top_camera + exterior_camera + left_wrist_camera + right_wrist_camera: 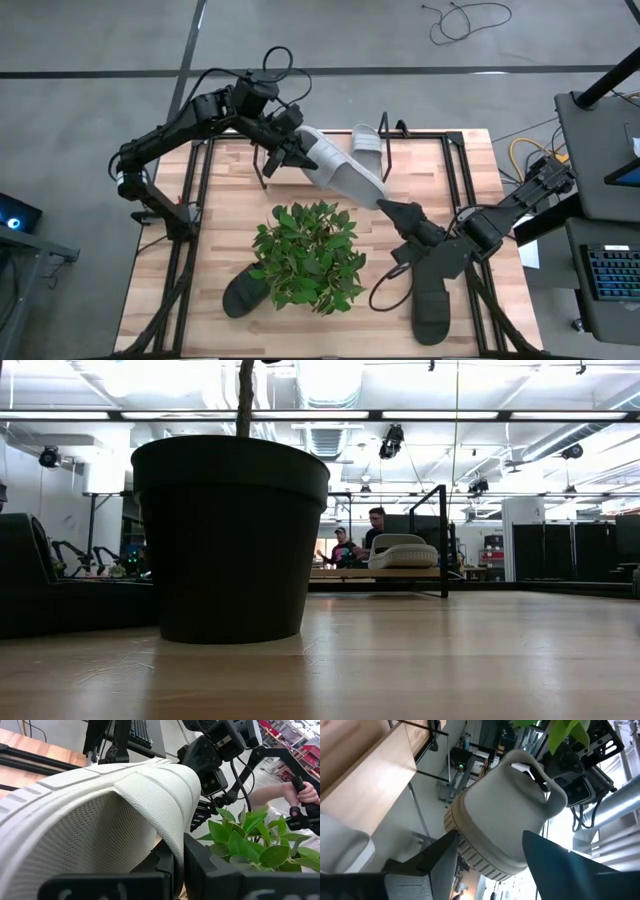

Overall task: Pick and place slides into the shelf
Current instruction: Put the gray slide on the shelf

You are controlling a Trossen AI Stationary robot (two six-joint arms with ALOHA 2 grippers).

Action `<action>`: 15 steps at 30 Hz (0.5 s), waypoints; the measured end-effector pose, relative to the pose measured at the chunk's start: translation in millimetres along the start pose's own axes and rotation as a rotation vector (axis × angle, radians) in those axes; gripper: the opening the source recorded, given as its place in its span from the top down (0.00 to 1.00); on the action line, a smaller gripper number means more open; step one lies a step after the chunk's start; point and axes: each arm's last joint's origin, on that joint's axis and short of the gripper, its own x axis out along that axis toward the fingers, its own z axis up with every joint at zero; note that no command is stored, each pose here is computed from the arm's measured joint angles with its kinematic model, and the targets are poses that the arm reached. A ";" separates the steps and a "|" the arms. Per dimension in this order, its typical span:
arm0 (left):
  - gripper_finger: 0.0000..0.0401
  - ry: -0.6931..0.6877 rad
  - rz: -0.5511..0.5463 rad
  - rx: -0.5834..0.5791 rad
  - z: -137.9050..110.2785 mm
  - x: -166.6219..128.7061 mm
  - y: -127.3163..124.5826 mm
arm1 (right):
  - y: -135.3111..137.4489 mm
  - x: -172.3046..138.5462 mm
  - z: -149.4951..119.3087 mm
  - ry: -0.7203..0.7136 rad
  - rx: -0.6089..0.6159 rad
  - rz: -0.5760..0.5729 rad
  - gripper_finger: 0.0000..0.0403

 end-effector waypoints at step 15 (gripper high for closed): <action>1.00 0.004 0.023 -0.002 -0.7 -8.6 11.2 | 6.8 -5.7 -0.7 0.011 -0.117 0.015 0.47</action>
